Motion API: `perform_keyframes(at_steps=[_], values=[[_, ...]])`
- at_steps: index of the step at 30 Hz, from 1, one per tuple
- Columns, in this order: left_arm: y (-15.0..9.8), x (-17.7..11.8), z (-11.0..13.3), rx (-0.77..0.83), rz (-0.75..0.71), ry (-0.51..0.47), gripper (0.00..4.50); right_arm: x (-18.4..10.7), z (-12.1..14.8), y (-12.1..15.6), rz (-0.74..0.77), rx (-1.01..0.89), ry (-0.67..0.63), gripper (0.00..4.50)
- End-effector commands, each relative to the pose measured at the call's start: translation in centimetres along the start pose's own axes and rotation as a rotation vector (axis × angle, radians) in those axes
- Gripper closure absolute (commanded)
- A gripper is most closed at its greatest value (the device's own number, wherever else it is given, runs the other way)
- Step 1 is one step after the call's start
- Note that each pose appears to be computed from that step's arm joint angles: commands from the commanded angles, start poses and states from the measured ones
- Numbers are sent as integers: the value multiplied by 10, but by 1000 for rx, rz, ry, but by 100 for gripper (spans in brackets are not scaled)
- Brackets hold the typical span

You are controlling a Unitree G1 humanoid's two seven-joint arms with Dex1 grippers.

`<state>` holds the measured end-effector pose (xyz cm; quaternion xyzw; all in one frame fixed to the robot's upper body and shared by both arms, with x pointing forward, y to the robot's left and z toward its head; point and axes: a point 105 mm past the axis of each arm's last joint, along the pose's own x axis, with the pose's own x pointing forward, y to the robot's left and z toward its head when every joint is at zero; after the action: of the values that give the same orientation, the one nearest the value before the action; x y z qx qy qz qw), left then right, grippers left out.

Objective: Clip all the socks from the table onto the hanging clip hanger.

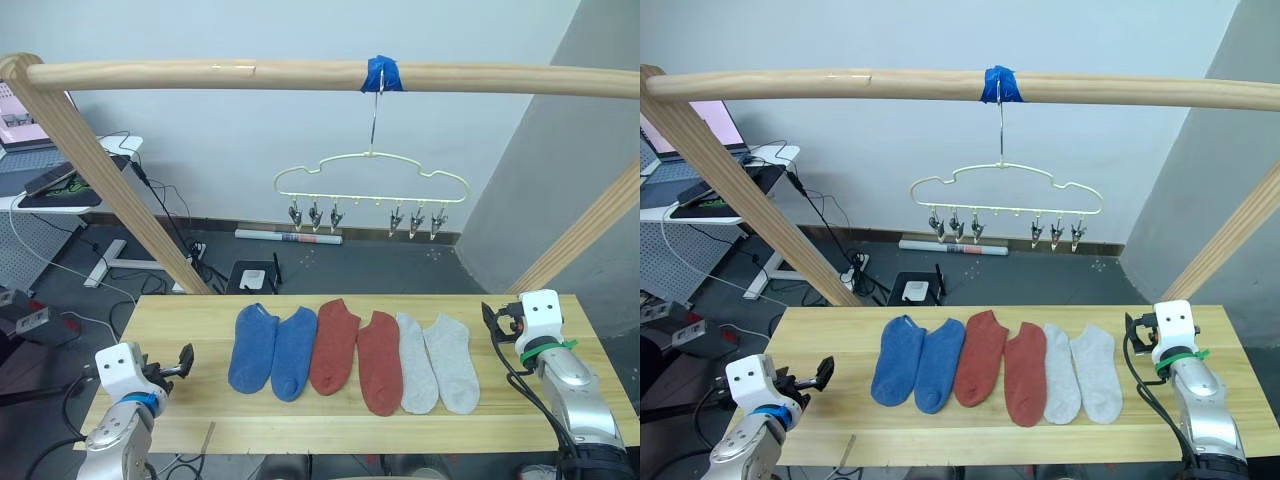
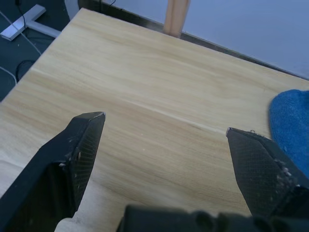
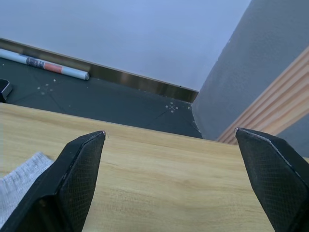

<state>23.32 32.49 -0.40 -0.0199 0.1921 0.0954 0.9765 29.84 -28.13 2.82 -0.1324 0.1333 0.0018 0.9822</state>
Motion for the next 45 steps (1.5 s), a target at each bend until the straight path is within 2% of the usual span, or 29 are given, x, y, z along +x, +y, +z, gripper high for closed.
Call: perform_keyframes(at_steps=[1, 6, 9, 13, 17, 23, 26, 28, 33, 42, 45], values=[[-3, -4, 27, 38, -62, -75, 4, -3, 18, 0, 17, -24, -55, 0], [-13, -5, 31, 57, -161, -63, 4, -8, 28, 12, 81, -36, -77, 0], [-25, -3, 45, 104, -232, -92, 4, -11, 37, 18, 136, -42, -106, 0], [-57, -5, 83, 207, -398, -196, 4, -22, 56, 35, 255, -32, -165, 0], [-82, -7, 135, 257, -463, -332, 4, -38, 88, 64, 419, 20, -269, 0], [-127, -13, 174, 252, -541, -448, 4, -59, 142, 120, 726, 8, -435, 0], [-146, -17, 185, 228, -567, -490, 4, -67, 167, 141, 849, 43, -488, 0], [-159, -17, 189, 216, -572, -522, 4, -71, 192, 157, 904, 11, -570, 0], [-174, -13, 200, 213, -548, -590, 4, -71, 225, 173, 934, -18, -674, 0], [-188, 1, 207, 169, -543, -633, 4, -67, 232, 173, 926, -29, -715, 0], [-191, 4, 208, 166, -550, -638, 57, -67, 234, 172, 918, -22, -721, 0]])
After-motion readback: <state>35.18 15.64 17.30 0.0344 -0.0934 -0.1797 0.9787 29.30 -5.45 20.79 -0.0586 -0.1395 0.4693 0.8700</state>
